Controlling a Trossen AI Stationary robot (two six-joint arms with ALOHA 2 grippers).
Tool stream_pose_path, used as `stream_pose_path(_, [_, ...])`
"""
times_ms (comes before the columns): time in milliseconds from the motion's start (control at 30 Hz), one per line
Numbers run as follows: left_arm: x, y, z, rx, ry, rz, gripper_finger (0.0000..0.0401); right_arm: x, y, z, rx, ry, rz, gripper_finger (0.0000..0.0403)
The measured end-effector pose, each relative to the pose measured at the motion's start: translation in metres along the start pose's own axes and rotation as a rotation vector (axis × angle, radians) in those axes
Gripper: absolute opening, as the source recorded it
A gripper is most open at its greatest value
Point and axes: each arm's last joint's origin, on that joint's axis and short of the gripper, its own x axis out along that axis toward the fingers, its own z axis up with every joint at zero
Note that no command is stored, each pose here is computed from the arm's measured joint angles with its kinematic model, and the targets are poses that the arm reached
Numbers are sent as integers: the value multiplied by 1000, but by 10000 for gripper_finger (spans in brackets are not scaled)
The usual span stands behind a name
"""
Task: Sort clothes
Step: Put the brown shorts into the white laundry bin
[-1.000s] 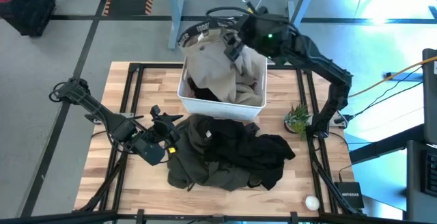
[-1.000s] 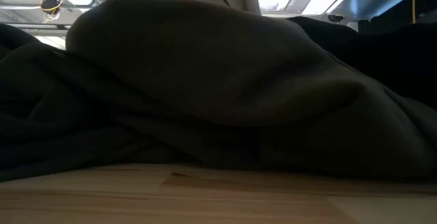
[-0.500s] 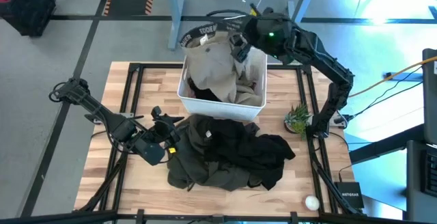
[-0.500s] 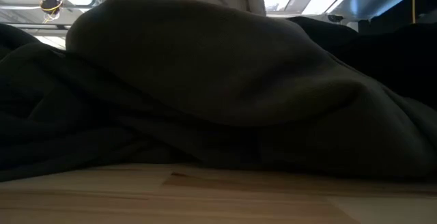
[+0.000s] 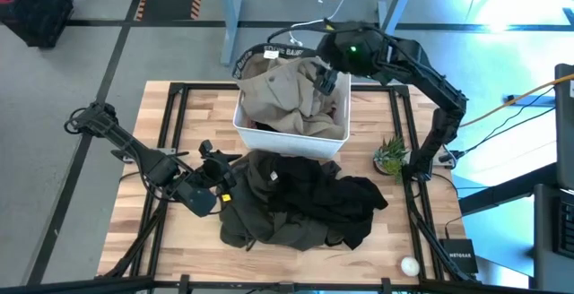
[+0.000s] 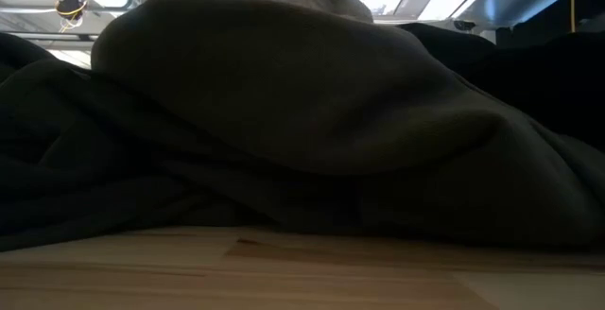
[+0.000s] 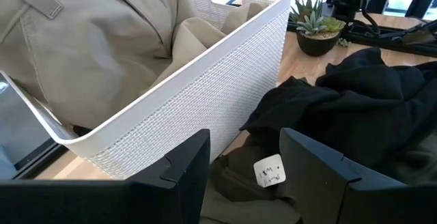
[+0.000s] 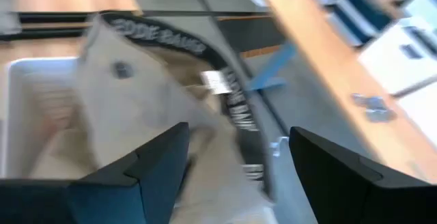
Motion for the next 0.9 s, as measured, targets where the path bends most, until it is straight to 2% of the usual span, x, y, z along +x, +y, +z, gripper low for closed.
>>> stream_pose_path(100, [0,0,0,-2,2,-3,172,-3,0,2,-6,-5,-107,269])
stream_pose_path(167, [0,0,0,-3,5,-6,172,-3,0,3,-8,-8,-111,269])
stream_pose_path(333, [0,-1,-1,-1,20,-23,172,-4,6,5,36,-53,73,269])
stream_pose_path(467, [0,-1,-1,0,20,-23,172,-11,3,6,26,-87,67,269])
stream_pose_path(633, [0,-1,-1,1,20,-22,172,-48,-14,6,54,-198,53,269])
stream_pose_path(733, [0,-1,-1,0,20,-22,172,-65,-21,0,76,-208,63,269])
stream_pose_path(900, [0,-1,-1,1,20,-22,172,-77,-19,-14,92,-131,242,269])
